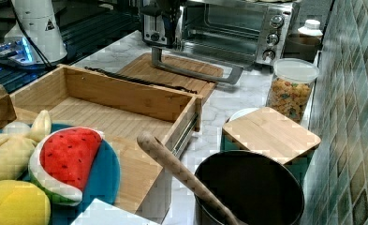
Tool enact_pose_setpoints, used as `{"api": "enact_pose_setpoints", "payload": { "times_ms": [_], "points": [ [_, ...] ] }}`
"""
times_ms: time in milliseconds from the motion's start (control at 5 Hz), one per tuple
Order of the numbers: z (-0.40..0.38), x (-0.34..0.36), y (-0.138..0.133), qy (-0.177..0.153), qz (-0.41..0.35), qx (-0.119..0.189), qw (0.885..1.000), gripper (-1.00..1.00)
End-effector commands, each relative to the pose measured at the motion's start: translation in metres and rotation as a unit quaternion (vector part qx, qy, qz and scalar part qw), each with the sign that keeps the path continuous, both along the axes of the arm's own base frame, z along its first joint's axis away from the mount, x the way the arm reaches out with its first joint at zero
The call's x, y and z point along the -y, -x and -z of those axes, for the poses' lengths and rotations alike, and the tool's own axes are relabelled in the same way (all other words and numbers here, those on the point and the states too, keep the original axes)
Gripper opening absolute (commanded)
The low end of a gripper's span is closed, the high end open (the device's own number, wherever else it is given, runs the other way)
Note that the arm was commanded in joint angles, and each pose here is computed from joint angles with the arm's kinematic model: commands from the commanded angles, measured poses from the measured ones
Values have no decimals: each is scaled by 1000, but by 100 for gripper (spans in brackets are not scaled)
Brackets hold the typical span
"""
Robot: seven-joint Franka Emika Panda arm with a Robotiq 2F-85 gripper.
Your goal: Close the drawer.
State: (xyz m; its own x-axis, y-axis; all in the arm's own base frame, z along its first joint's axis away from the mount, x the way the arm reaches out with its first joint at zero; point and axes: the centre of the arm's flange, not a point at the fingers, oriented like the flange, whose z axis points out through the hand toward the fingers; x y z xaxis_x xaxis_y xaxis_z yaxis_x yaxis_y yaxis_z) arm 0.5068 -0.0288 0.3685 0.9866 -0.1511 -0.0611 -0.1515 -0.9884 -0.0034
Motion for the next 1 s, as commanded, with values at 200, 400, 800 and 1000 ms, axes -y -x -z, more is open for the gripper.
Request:
{"api": "enact_pose_setpoints", "payload": {
  "times_ms": [200,400,800,1000],
  "points": [
    [36,19,-2,8,-77,-31,997,-100],
    [54,25,8,17,-84,-10,996,-100],
    [75,41,16,38,-77,29,996,-100],
    [69,44,13,59,-75,-11,995,-100]
  ]
}}
